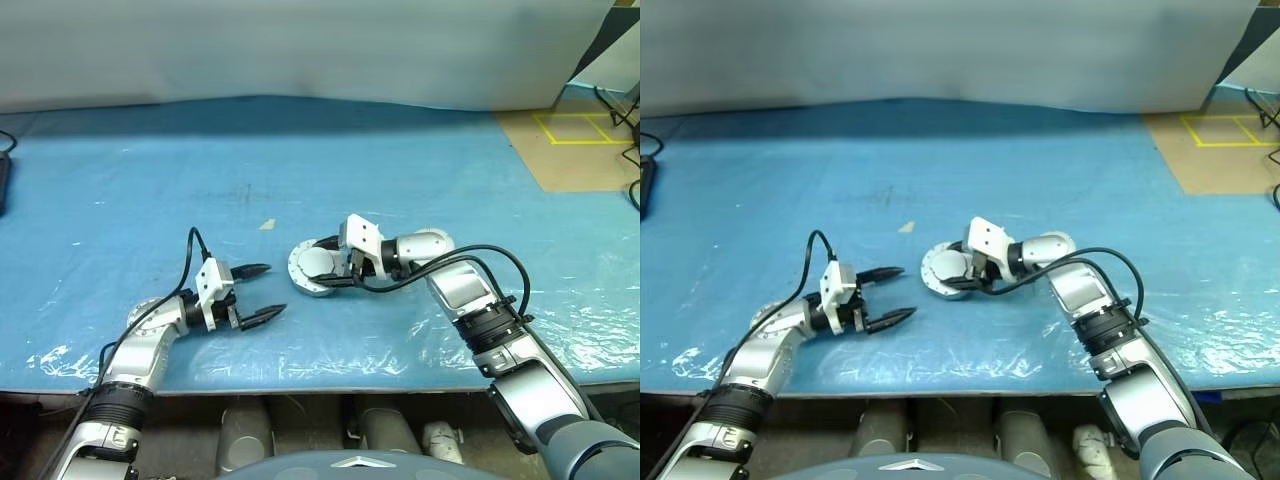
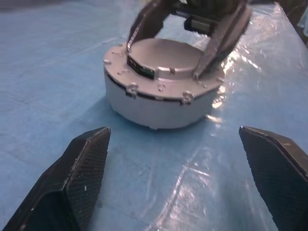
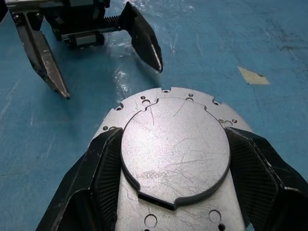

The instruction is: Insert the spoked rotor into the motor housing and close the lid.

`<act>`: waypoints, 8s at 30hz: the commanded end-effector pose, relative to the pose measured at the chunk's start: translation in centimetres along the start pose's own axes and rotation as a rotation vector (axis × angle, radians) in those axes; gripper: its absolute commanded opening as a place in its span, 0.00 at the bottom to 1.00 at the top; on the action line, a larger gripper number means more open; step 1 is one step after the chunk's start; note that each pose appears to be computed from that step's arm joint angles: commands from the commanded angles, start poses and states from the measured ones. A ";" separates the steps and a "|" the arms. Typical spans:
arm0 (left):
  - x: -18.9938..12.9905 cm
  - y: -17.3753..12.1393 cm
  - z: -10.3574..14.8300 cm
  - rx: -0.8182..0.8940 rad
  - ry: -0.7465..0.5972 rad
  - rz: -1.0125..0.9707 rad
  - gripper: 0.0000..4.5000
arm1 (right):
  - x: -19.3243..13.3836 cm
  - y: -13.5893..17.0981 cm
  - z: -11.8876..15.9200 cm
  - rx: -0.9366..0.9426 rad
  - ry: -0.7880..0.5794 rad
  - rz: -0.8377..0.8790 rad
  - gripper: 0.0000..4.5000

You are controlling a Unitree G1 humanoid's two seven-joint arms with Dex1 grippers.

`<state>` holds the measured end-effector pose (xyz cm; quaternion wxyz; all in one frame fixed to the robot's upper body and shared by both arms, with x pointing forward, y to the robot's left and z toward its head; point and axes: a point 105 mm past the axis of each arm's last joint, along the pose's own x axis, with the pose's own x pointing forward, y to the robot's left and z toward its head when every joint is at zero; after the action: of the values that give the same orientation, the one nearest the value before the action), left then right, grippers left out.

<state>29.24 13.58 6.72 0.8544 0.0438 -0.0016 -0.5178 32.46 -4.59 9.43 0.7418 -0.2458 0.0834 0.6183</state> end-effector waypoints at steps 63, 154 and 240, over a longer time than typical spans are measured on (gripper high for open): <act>2.9 0.7 1.8 -0.059 -0.018 -0.049 0.01 | -0.3 0.2 -5.7 0.118 0.183 -0.039 0.66; 4.5 0.0 1.1 0.000 0.020 -0.068 0.00 | -5.0 0.3 -3.2 1.236 -0.216 -0.080 0.56; 4.9 4.1 9.3 -1.169 -0.704 0.100 0.99 | -8.7 -9.3 7.0 1.426 -0.948 -0.169 0.24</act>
<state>34.80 10.42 14.71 0.7186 -0.5950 0.0163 -0.3596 38.89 -10.10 18.95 0.7279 0.5632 0.1567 0.3584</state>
